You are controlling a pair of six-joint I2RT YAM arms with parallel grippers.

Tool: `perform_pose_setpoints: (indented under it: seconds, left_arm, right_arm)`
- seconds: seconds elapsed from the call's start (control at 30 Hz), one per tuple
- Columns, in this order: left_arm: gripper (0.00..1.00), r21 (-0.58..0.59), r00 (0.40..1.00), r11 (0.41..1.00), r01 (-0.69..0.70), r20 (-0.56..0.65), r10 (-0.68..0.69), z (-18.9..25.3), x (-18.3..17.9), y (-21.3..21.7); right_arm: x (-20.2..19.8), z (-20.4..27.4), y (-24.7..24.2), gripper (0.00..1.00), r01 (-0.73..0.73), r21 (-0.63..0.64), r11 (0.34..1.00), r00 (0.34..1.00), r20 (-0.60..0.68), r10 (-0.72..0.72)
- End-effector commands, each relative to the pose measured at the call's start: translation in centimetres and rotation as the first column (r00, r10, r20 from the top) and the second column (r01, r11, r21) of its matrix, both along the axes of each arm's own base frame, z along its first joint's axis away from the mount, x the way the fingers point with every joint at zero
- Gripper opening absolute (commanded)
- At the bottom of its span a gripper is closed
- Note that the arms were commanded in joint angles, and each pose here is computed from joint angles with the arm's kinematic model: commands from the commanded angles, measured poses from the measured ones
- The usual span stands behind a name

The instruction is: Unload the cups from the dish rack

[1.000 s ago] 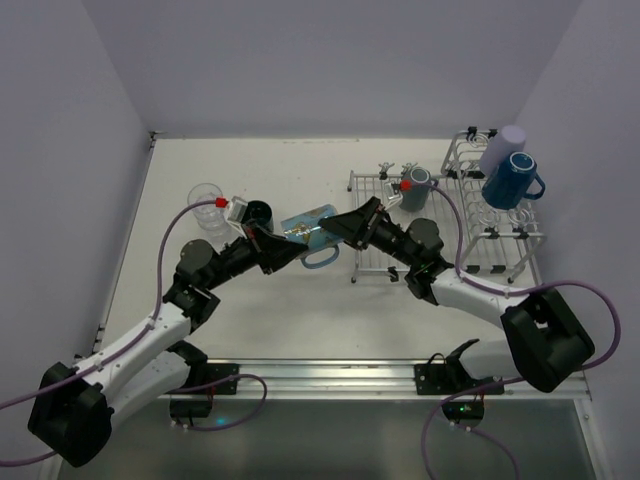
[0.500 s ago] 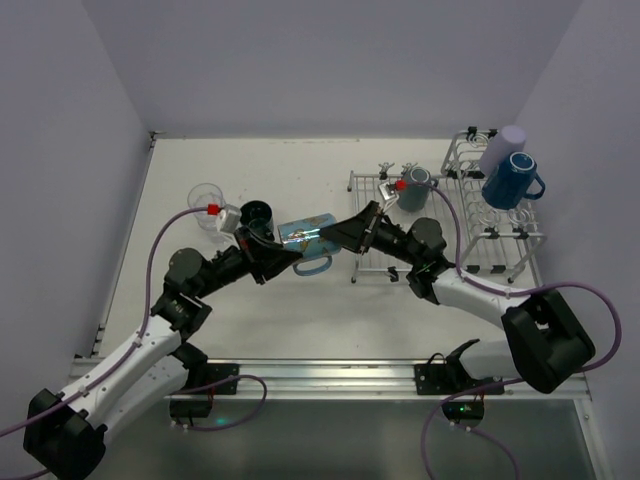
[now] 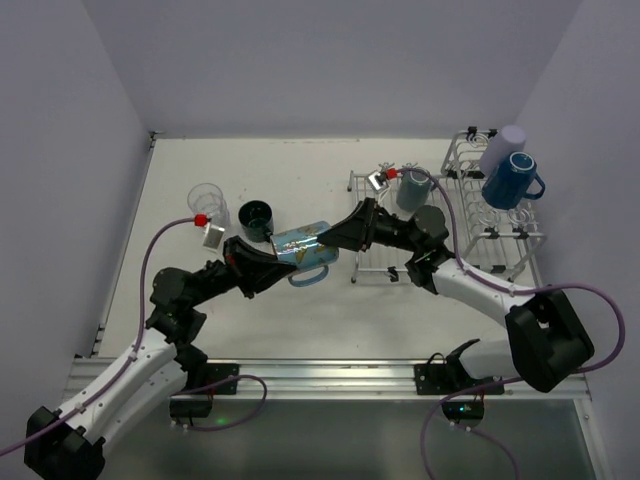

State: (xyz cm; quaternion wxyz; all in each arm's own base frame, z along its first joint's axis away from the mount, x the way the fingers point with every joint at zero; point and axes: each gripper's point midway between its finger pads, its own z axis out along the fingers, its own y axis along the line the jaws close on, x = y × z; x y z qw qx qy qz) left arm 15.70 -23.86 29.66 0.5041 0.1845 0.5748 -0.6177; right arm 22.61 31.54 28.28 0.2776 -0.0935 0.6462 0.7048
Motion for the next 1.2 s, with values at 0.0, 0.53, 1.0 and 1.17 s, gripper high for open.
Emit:
perform_pose_setpoints:
  seconds: [0.0,0.53,1.0,1.17]
  left_arm:
    - [0.0,-0.09,0.979,0.989,0.114,0.18,-0.096,5.2,-4.4,1.1]
    - [0.0,0.036,0.972,0.988,-0.148,0.189,0.139,8.3,-1.9,3.1]
    - [0.0,0.331,0.916,0.859,-0.39,0.045,0.398,2.2,12.7,-0.9]
    - [0.0,0.454,0.856,0.75,-0.481,0.06,0.513,-0.7,18.0,-1.9]
  right_arm:
    - [-0.1,6.1,-0.8,0.99,-0.006,0.082,0.997,0.977,0.213,-0.012]
    - [0.2,9.2,1.2,0.99,0.195,-0.071,0.978,0.935,0.316,-0.163]
    - [0.7,9.6,-6.4,0.99,0.586,-0.153,0.796,0.769,0.417,-0.485]
    - [-0.1,8.3,-6.3,0.99,0.591,-0.21,0.779,0.767,0.446,-0.461]
